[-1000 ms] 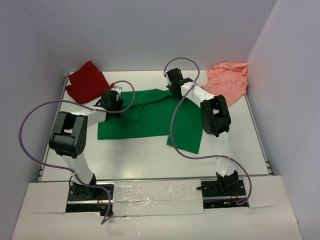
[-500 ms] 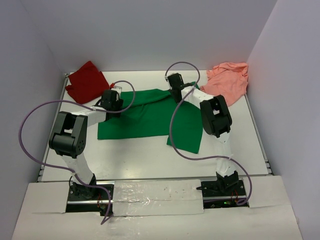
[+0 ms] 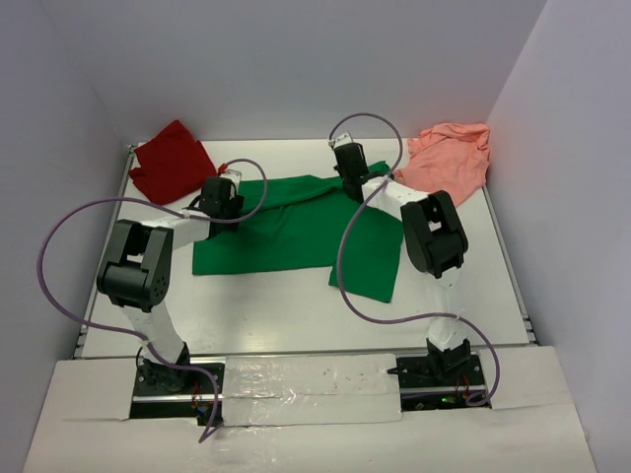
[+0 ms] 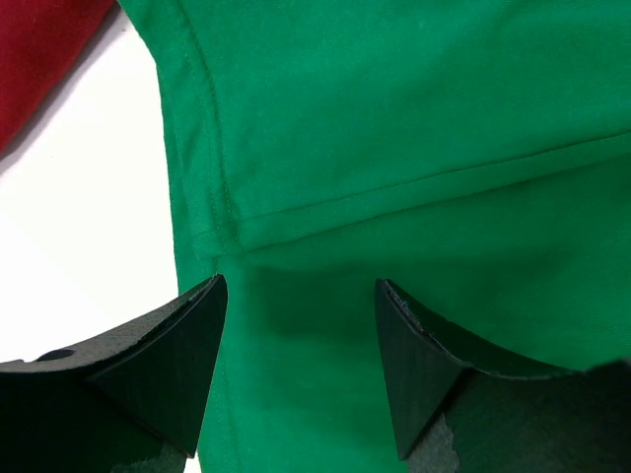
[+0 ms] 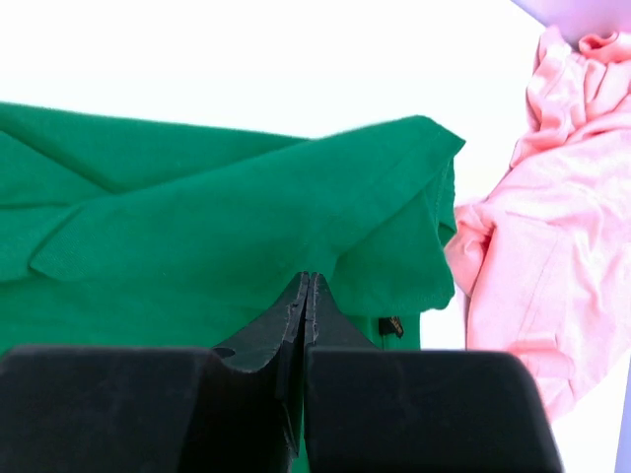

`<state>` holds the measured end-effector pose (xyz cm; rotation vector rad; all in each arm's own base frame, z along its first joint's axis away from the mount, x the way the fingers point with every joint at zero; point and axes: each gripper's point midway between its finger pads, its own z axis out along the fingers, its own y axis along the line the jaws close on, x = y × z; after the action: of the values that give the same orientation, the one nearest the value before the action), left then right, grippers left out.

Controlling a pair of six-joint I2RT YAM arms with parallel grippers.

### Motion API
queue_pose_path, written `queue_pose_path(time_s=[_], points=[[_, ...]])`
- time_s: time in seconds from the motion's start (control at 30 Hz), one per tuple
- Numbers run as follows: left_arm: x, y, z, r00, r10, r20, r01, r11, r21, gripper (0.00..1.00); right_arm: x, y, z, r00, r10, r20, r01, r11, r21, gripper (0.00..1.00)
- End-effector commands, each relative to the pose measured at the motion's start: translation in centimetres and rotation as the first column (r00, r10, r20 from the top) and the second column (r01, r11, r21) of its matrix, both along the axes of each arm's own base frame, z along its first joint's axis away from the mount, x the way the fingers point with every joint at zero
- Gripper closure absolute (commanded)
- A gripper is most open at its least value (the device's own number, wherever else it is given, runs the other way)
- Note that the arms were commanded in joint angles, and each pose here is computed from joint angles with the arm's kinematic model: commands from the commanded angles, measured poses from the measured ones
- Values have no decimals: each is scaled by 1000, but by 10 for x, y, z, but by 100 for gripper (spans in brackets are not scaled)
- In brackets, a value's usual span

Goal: Fold and stack the t-shirts
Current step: Fold the flattened tshirt in 1/3 of the way

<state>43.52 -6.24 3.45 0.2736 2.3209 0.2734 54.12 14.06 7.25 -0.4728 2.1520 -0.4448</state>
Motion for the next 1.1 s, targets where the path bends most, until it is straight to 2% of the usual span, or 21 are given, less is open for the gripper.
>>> queue_pose_path(time_s=[0.0,0.13,0.27,0.3,0.33,0.4,0.43,0.63,0.73,0.77,0.8,0.87,0.9,1.07], points=[[11,-8,17,998,-18,62,19,1000,-20,30,10,7,41,993,-13,118,8,999,46,100],[11,-8,17,998,-22,63,23,1000,-18,30,12,7,40,993,-13,117,8,999,47,100],[9,-7,15,998,-22,59,23,1000,-15,30,8,6,34,998,-18,61,16,999,39,99],[9,-7,16,998,-21,60,22,1000,-14,30,6,7,37,998,-14,62,12,999,41,92],[9,-7,17,998,-22,63,23,1000,-14,30,3,8,36,999,-1,44,-1,999,42,79],[9,-7,17,998,-21,66,22,1000,-14,30,-2,9,39,999,3,35,-5,998,57,70],[9,-6,18,998,-20,67,20,1000,-10,30,-8,11,34,1000,21,-3,-21,998,65,63],[10,-4,19,997,-18,75,18,1000,2,30,-26,16,31,996,23,-91,-1,971,239,57],[9,-4,17,997,-23,71,23,1000,6,30,-31,16,45,996,35,-81,4,900,436,54],[8,-3,19,997,-23,74,23,1000,7,30,-34,5,52,995,10,-94,44,834,551,54],[8,-3,19,997,-21,76,21,1000,7,30,-34,0,58,995,4,-97,56,792,608,54],[8,-4,20,997,-24,78,24,1000,3,30,-37,-19,71,994,-13,-106,90,642,761,53],[8,-3,21,997,-23,80,23,1000,4,29,-34,-22,79,995,-33,-90,93,580,809,53],[9,-6,20,997,-29,77,29,1000,-2,30,-45,-47,67,985,-78,-151,170,448,878,54]])
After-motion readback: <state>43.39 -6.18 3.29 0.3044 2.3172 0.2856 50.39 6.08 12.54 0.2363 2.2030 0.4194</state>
